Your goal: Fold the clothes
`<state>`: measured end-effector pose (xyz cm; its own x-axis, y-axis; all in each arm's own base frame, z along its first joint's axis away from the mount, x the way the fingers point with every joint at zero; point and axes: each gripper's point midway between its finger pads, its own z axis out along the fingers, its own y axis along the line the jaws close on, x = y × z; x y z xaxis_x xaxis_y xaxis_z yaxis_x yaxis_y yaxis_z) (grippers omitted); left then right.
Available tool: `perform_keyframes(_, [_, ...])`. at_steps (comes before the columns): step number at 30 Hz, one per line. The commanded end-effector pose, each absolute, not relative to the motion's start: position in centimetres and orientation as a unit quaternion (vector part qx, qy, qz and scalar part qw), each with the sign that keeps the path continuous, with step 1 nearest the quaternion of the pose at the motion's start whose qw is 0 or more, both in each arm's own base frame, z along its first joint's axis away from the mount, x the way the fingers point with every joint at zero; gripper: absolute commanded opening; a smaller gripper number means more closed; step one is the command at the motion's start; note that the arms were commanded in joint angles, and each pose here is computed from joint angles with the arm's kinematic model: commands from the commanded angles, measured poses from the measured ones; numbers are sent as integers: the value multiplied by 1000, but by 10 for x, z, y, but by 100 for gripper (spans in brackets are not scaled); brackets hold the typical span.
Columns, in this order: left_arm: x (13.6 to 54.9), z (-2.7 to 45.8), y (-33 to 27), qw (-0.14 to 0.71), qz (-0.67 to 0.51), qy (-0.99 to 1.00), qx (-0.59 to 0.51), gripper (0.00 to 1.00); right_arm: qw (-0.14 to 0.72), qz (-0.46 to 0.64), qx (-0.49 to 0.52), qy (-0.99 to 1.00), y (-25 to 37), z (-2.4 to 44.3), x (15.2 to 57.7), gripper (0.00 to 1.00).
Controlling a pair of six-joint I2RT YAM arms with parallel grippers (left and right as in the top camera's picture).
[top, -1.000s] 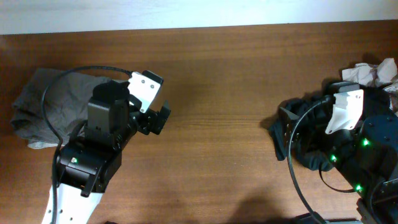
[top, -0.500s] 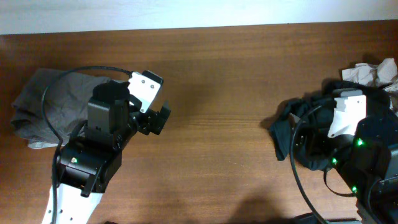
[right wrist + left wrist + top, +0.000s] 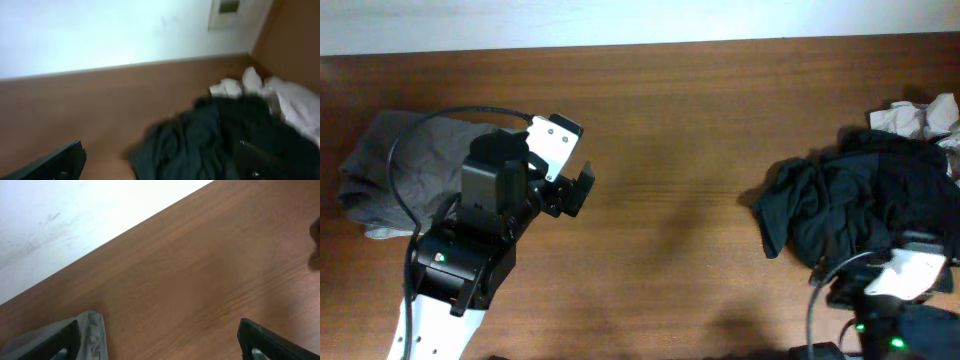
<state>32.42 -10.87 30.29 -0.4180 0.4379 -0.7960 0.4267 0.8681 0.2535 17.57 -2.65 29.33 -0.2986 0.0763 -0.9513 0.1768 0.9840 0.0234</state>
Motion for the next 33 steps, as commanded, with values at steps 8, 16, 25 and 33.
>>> perform_keyframes(8, [325, 308, -109, 480, 11, 837, 262, 100, 572, -22, 81, 816, -22, 173, 194, 99])
perform_keyframes(16, [325, 308, -109, 480, 11, 837, 262, 100, 569, -10, 73, 819, -16, 140, 211, 99])
perform_keyframes(25, [325, 308, -109, 480, 11, 837, 262, 100, 568, 0, 65, 820, -12, 120, 220, 99])
perform_keyframes(33, [325, 308, -109, 480, 11, 837, 262, 100, 568, 0, 65, 820, -12, 120, 220, 99])
